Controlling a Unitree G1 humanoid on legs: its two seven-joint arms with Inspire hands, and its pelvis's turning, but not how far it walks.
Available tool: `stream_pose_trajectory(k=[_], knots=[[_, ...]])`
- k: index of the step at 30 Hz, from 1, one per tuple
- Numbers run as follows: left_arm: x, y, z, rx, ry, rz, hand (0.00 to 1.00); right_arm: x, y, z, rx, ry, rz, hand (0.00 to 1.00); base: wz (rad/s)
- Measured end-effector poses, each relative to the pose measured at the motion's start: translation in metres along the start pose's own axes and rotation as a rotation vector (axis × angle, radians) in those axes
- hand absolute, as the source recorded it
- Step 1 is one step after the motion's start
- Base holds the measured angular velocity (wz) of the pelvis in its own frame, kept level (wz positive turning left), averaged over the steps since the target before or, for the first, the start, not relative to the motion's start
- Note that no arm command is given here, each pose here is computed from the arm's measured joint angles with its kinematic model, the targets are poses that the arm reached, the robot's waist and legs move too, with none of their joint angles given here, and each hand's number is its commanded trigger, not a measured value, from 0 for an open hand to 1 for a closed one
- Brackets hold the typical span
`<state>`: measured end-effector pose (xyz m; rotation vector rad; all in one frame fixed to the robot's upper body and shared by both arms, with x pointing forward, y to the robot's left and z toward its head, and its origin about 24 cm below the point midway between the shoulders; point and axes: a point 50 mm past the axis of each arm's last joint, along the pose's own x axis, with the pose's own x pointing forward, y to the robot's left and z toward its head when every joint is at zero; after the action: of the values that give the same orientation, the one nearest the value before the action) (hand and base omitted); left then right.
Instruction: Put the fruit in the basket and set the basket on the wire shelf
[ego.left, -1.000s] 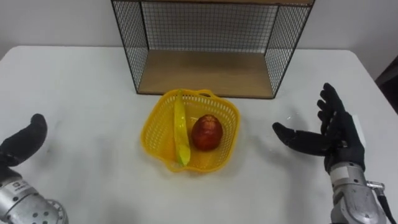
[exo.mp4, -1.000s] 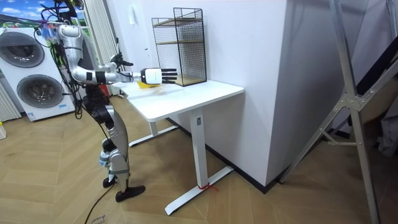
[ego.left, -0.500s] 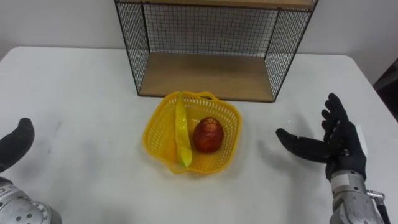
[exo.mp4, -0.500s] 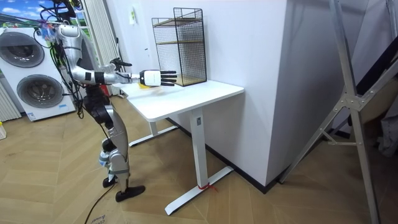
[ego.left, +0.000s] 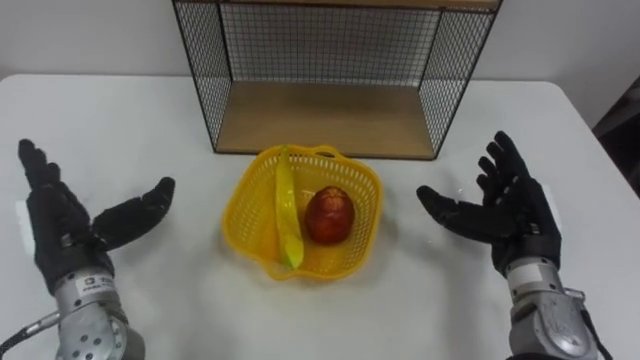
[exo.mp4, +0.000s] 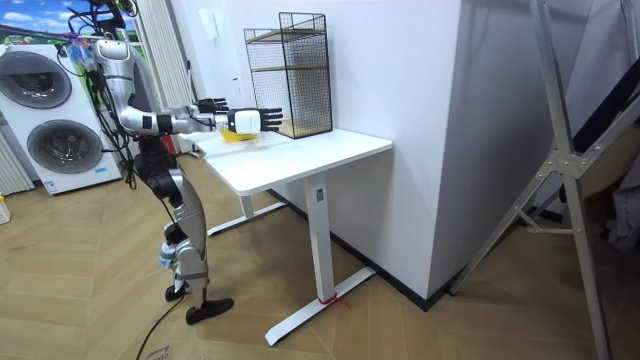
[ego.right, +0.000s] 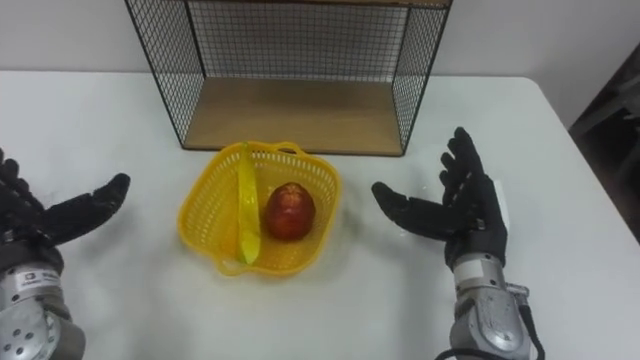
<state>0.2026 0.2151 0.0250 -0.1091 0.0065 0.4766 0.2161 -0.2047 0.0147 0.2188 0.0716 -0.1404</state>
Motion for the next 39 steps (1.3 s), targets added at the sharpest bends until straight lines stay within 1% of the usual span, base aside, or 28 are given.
stream_pose_trajectory(k=[3, 7, 12, 16, 19, 30, 39], knots=[[-0.003, -0.01, -0.004, -0.035, 0.029, -0.085, 0.0, 0.001, 0.01, -0.002, 0.043, 0.007, 0.063, 0.0, 0.0], [-0.005, -0.019, -0.014, -0.024, 0.071, -0.18, 0.0, 0.0, 0.014, -0.003, 0.064, 0.011, 0.099, 0.0, 0.0], [-0.006, -0.022, -0.016, -0.023, 0.078, -0.238, 0.0, 0.0, 0.016, -0.003, 0.119, 0.007, 0.13, 0.0, -0.01], [-0.01, -0.023, -0.031, -0.007, 0.136, -0.295, 0.0, -0.001, 0.02, -0.006, 0.132, 0.019, 0.169, 0.0, -0.06], [-0.013, -0.028, -0.036, -0.032, 0.166, -0.344, 0.0, -0.001, 0.022, -0.01, 0.132, 0.036, 0.189, 0.0, 0.0], [-0.017, -0.031, -0.042, -0.051, 0.198, -0.412, 0.0, -0.004, 0.032, -0.017, 0.125, 0.066, 0.278, 0.0, 0.0], [-0.018, -0.032, -0.046, -0.049, 0.215, -0.433, 0.0, -0.005, 0.037, -0.019, 0.117, 0.076, 0.309, 0.0, -0.02]])
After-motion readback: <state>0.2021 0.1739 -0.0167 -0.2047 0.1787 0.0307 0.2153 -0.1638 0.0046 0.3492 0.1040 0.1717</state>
